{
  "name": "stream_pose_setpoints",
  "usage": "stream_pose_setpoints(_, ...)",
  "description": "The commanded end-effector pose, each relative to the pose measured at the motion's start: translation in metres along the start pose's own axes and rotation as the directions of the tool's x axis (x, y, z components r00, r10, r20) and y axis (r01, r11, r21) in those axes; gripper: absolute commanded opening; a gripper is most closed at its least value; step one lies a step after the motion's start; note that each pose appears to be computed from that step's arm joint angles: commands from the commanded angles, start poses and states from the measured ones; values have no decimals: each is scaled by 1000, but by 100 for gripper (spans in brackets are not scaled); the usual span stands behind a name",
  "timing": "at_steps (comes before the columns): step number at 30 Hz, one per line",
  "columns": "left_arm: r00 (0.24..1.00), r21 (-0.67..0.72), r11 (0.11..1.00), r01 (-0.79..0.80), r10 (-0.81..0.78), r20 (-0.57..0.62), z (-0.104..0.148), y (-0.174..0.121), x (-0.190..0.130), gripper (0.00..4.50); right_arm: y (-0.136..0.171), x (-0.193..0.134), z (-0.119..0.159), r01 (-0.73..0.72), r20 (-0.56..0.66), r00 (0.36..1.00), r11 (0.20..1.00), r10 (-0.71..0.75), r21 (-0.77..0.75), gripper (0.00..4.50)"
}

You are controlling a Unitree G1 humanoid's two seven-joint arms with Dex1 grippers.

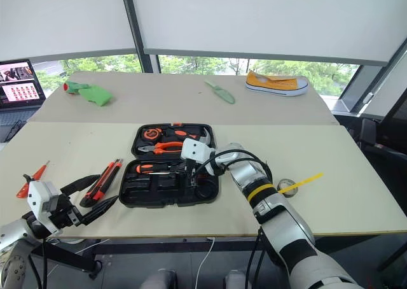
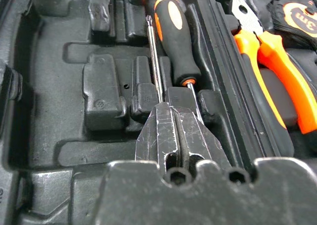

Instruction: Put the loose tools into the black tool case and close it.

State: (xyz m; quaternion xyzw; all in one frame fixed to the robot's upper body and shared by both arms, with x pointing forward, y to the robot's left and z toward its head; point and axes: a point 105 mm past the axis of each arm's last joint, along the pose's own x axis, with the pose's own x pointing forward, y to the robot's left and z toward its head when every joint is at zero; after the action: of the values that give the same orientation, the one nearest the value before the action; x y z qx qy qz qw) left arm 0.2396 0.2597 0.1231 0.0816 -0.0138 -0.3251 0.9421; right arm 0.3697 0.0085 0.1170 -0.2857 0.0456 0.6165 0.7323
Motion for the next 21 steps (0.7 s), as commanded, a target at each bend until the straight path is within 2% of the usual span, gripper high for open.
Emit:
stream_pose_setpoints(1, 992, -7, 993, -121, 121, 28, 10, 17, -27, 450, 2, -32, 26, -6, 189, 982, 1000, 6, 1, 60)
stream_pose_setpoints(3, 970, -27, 970, -241, 241, 8, 5, 32, -48, 450, 7, -57, 47, 15, 342, 940, 999, -4, -32, 112)
stream_pose_setpoints(6, 902, -58, 901, -429, 425, -77, -11, 52, -98, 450, 25, -102, 50, 63, 482, 875, 997, -34, -44, 214)
stream_pose_setpoints(10, 797, -76, 796, -601, 588, -142, -23, 65, -146, 450, 39, -134, 36, 124, 516, 850, 992, -110, 8, 354)
stream_pose_setpoints(13, 669, -112, 661, -742, 720, -185, -33, 69, -186, 450, 47, -163, 19, 212, 528, 820, 974, -221, 78, 444)
stream_pose_setpoints(15, 592, -152, 572, -806, 783, -189, -37, 68, -204, 450, 55, -172, 0, 256, 474, 831, 957, -291, 138, 444)
stream_pose_setpoints(18, 520, -177, 496, -850, 843, -138, -33, 71, -213, 450, 69, -176, -11, 322, 433, 828, 934, -356, 153, 444)
stream_pose_setpoints(21, 527, -206, 498, -842, 842, -119, -27, 79, -206, 450, 77, -172, -3, 350, 452, 809, 926, -375, 142, 444)
